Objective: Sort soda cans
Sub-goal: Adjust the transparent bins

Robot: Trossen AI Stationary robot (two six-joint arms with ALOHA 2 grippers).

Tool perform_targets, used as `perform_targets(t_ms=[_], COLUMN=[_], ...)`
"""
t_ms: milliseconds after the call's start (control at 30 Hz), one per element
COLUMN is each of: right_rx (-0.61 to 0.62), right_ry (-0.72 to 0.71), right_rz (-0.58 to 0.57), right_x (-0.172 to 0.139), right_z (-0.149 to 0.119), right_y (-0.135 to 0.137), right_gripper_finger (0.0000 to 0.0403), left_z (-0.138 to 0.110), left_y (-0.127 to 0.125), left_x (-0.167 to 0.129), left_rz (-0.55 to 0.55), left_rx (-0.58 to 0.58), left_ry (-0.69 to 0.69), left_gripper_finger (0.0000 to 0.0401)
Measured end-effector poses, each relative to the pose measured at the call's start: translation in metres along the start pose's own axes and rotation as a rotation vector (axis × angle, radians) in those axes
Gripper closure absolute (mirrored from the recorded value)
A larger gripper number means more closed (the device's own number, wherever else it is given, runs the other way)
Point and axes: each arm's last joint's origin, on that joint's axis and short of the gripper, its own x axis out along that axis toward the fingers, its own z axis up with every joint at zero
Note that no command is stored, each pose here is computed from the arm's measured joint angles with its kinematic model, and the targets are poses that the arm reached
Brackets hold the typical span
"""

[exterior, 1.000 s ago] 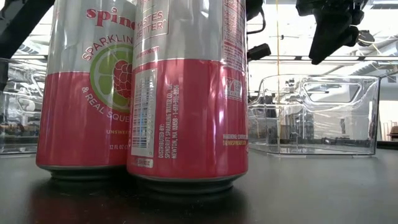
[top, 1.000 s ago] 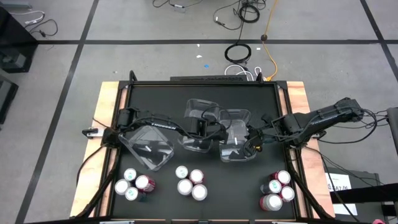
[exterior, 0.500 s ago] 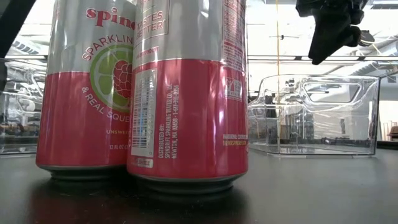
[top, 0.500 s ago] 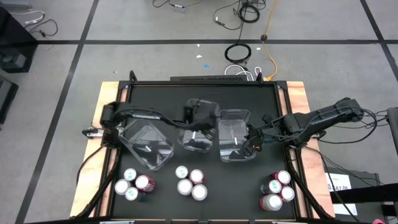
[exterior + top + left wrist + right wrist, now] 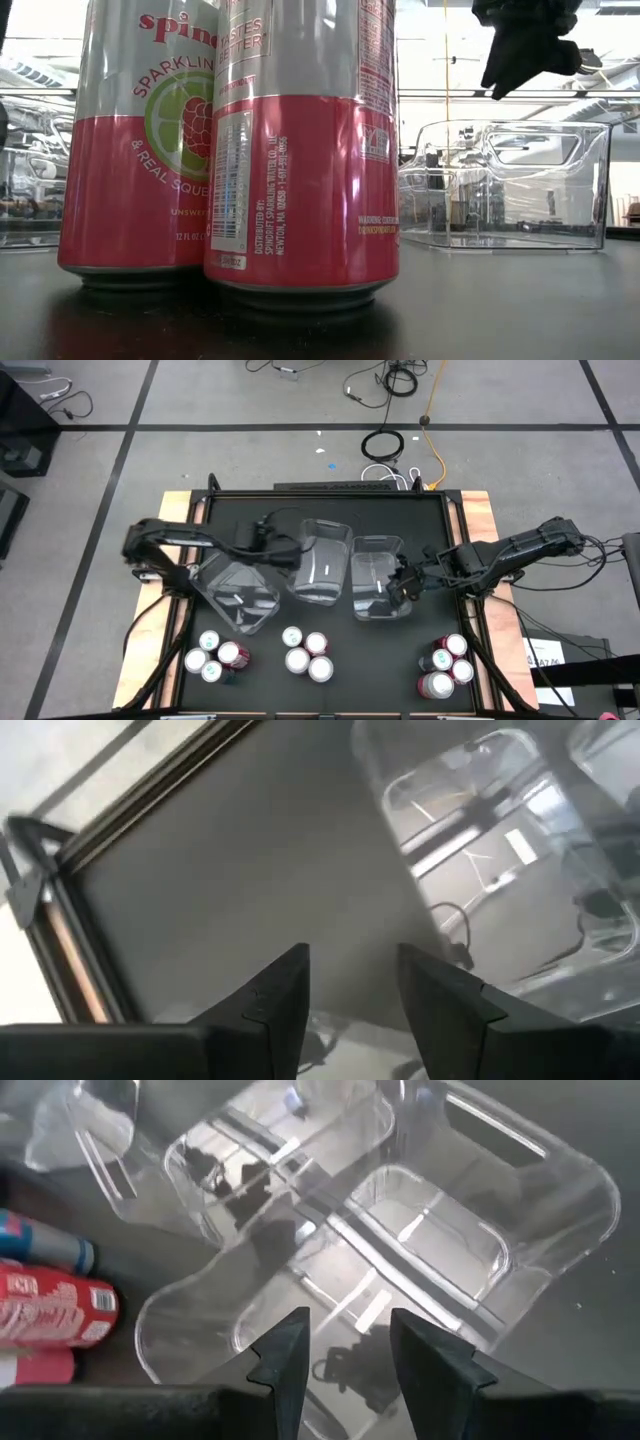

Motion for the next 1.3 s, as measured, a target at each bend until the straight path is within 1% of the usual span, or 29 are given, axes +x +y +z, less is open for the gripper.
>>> perform_targets(t_ms=[100, 167, 233, 300, 400, 467, 567, 633, 767, 900, 1033, 1167, 1300], right_rx=[0.017, 0.019, 0.023, 0.023, 0.031, 0.032, 0.032, 0.033, 0.055, 0.059, 0.069, 0.082, 0.105], right_ry=[-0.023, -0.029, -0.035, -0.04, -0.046, -0.046, -0.047, -0.048, -0.049, -0.052, -0.062, -0.075, -0.093], right_rz=[0.017, 0.027, 0.032, 0.035, 0.035, 0.035, 0.036, 0.039, 0.039, 0.043, 0.059, 0.067, 0.051], right_x=[0.001, 0.001, 0.001, 0.002, 0.002, 0.003, 0.003, 0.003, 0.003, 0.002, 0.002, 0.003, 0.004], right_z=[0.003, 0.004, 0.006, 0.007, 0.009, 0.009, 0.009, 0.01, 0.01, 0.01, 0.011, 0.013, 0.016], right_y=[0.002, 0.003, 0.003, 0.003, 0.002, 0.002, 0.002, 0.002, 0.002, 0.003, 0.004, 0.005, 0.003], right_gripper_finger=[0.0271, 0.0271, 0.0271, 0.0271, 0.0271, 0.0271, 0.0271, 0.0271, 0.0271, 0.0271, 0.0271, 0.0271, 0.0271], left_z=[-0.024, -0.041, -0.055, -0.068, -0.082, -0.09, -0.099, -0.102, -0.109, -0.118, -0.123, -0.123, -0.117], left_y=[0.018, 0.028, 0.037, 0.044, 0.053, 0.058, 0.063, 0.064, 0.059, 0.059, 0.066, 0.074, 0.079], left_x=[0.002, 0.008, 0.015, 0.023, 0.036, 0.042, 0.05, 0.056, 0.076, 0.097, 0.115, 0.126, 0.141], left_rz=[-0.019, -0.054, -0.113, -0.153, -0.172, -0.167, -0.166, -0.172, -0.228, -0.22, -0.167, -0.139, -0.152], left_rx=[-0.072, -0.13, -0.187, -0.216, -0.238, -0.214, -0.111, -0.076, 0.013, 0.025, 0.018, 0.117, 0.21], left_ry=[-0.006, 0.004, 0.025, 0.057, 0.118, 0.159, 0.189, 0.191, 0.231, 0.247, 0.271, 0.267, 0.202], left_gripper_finger=[0.0239, 0.0239, 0.0239, 0.0239, 0.0239, 0.0239, 0.0239, 0.0239, 0.0239, 0.0239, 0.024, 0.0256, 0.0282])
